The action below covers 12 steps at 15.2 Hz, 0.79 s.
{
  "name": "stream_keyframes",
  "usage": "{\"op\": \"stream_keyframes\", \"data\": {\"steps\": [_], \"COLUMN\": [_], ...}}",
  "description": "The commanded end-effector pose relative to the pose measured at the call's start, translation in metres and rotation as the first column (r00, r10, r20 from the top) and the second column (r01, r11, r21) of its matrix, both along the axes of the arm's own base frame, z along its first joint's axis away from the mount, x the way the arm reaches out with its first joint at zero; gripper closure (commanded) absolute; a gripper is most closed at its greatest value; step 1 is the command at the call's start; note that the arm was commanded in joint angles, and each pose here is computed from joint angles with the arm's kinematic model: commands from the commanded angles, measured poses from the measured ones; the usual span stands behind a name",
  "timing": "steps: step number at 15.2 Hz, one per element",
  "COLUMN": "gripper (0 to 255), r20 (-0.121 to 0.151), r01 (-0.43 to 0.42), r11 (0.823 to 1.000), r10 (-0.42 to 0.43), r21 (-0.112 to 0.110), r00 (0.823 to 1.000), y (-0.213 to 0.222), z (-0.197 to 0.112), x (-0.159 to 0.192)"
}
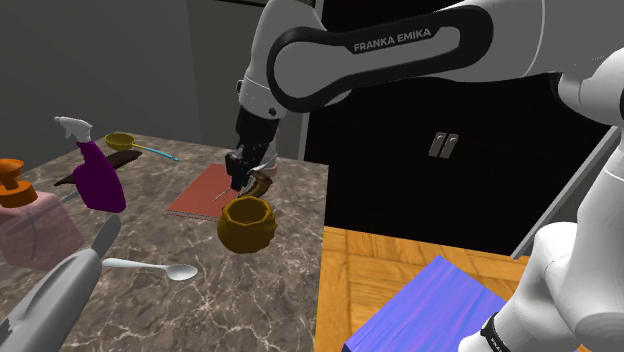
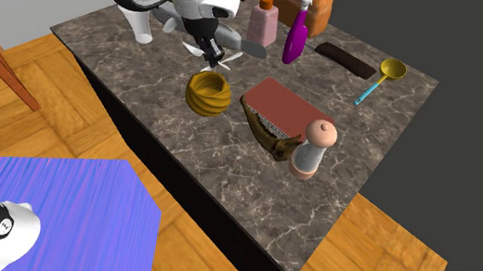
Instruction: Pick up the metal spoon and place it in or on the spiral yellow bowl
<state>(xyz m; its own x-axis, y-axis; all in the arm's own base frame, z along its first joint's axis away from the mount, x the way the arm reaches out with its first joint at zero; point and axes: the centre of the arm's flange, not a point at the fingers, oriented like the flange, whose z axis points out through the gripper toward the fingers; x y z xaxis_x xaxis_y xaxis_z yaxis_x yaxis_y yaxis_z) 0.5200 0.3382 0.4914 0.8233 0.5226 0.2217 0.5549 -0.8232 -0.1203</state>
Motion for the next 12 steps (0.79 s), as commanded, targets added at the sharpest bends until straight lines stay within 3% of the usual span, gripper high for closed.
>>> {"op": "stream_keyframes", "data": {"steps": [1, 9, 12], "gripper": [255, 255, 255], "r20": [0.000, 0.000, 0.000], "r01": [0.000, 0.000, 0.000], "r11": [1.000, 1.000, 1.000], "r10": [0.000, 0.000, 0.000], "r21": [0.000, 0.000, 0.000], "r00": [1.000, 1.000, 1.000], "y": [0.000, 0.000, 0.000], "z": [-0.010, -0.056, -0.056], "x": [0.000, 0.000, 0.000]}}
